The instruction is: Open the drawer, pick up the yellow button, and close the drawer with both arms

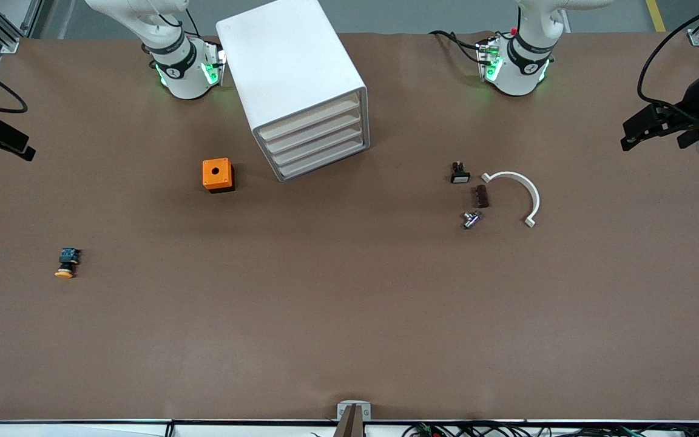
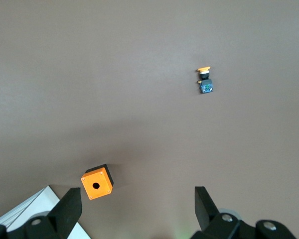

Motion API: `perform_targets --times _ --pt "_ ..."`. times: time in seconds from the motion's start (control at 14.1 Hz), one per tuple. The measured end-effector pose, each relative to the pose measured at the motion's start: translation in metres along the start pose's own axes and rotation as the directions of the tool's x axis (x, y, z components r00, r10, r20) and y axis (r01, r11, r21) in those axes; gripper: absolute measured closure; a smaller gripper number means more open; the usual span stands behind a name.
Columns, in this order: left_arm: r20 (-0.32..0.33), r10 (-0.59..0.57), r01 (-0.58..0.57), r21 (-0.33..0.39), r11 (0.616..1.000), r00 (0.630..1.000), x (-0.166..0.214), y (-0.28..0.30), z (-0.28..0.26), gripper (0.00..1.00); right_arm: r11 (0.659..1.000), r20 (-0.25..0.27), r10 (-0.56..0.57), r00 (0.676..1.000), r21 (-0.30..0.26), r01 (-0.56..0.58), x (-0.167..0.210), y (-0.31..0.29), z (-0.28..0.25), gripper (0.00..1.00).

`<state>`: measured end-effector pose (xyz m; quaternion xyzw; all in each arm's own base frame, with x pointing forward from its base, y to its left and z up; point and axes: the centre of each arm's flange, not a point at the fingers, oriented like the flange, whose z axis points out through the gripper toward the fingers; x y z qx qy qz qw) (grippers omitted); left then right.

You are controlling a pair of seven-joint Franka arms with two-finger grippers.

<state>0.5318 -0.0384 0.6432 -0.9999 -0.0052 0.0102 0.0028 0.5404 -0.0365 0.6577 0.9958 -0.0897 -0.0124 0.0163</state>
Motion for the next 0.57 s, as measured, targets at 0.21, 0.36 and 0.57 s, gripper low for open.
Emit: perform_targets --times 0.21,0.36,0.57 --pt "-0.001 0.004 -0.004 0.000 1.000 1.000 0.0002 0.0000 -0.0002 0.00 1.000 -0.014 -0.016 1.000 0.002 0.016 0.0001 0.0040 -0.0066 0.00" --pt "-0.002 0.004 -0.004 0.000 1.000 1.000 0.0002 0.0000 -0.0002 0.00 1.000 -0.012 -0.017 1.000 0.001 0.017 0.0007 0.0054 -0.0058 0.00" --pt "-0.002 0.004 -0.004 0.000 1.000 1.000 0.0002 0.0000 -0.0005 0.00 0.999 -0.011 -0.045 0.999 0.001 0.045 0.0015 0.0092 -0.0051 0.00"
